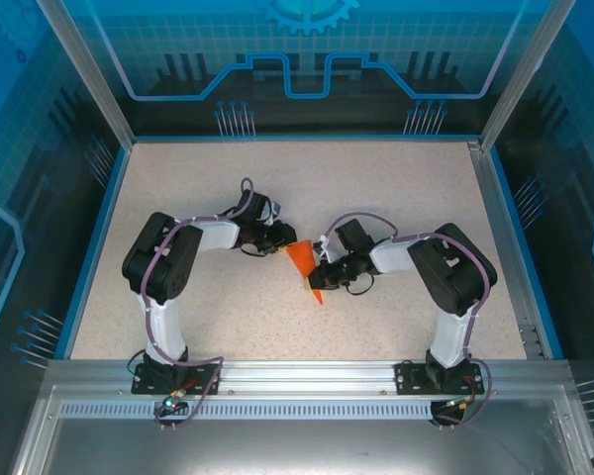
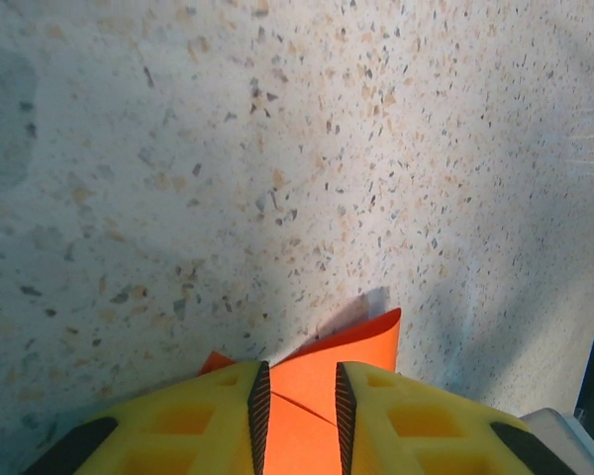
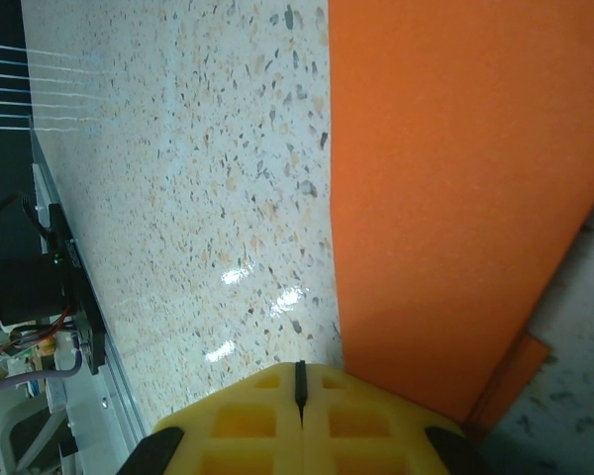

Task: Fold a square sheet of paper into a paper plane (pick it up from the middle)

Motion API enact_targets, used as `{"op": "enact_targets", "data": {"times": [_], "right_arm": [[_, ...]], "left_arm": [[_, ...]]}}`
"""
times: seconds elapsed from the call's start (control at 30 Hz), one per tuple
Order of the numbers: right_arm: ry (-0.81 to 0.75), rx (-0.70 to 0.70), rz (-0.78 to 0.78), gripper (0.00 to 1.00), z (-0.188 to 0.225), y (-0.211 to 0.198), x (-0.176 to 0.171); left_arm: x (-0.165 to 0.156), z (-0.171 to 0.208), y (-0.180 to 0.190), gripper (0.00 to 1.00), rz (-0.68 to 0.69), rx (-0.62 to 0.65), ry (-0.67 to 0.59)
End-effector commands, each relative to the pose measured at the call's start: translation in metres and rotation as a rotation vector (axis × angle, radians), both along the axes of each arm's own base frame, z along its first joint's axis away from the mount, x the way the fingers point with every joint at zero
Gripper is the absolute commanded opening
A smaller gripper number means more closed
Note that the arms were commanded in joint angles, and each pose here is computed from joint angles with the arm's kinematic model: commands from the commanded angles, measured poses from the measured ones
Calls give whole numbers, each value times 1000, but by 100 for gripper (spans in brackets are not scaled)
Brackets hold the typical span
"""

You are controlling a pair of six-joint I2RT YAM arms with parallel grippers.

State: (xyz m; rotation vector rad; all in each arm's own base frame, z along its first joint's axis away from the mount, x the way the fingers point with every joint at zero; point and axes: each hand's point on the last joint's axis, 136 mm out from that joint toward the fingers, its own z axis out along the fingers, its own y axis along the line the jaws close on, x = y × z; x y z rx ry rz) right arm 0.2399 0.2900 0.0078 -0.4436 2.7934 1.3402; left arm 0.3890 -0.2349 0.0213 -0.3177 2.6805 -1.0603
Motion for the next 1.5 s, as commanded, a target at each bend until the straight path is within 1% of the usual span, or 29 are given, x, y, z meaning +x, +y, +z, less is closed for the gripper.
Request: {"op": "enact_targets", "data": {"times": [0.0, 0.17, 0.33, 0.47, 0.53, 0.6, 0.73, 0.87, 1.1, 1.23, 1.37, 1.47], "right_arm": [[267, -240, -10, 0, -54, -49, -61], [265, -228, -8, 0, -53, -46, -59], [259, -214, -16, 0, -50, -42, -54], [252, -206, -23, 0, -47, -38, -48], [247, -209, -30, 0, -46, -38, -45], [245, -209, -37, 0, -45, -37, -44], [238, -203, -51, 0, -43, -36, -41], [227, -197, -61, 0, -41, -35, -39], [201, -166, -64, 0, -29, -30, -33], [174, -122, -73, 0, -11, -24, -27], [114, -79, -83, 4, 15, -18, -16], [117, -83, -78, 4, 16, -15, -12]], "left_arm": [[19, -2, 21, 28, 33, 61, -26], [27, 15, 21, 28, 23, 59, -51], [21, 36, 19, 29, 28, 31, -73], [0, 57, 14, 30, 28, -2, -104], [-16, 66, 1, 29, -7, -23, -115], [-36, 68, -18, 28, -74, -21, -113], [-61, 60, -45, 27, -145, -35, -92], [-64, 35, -52, 27, -134, -41, -43], [-59, 0, -49, 27, -97, -4, 11], [-64, -17, -43, 26, -93, 38, 41], [-72, -33, -38, 26, -103, 67, 71], [-76, -39, -36, 25, -105, 73, 83]]}}
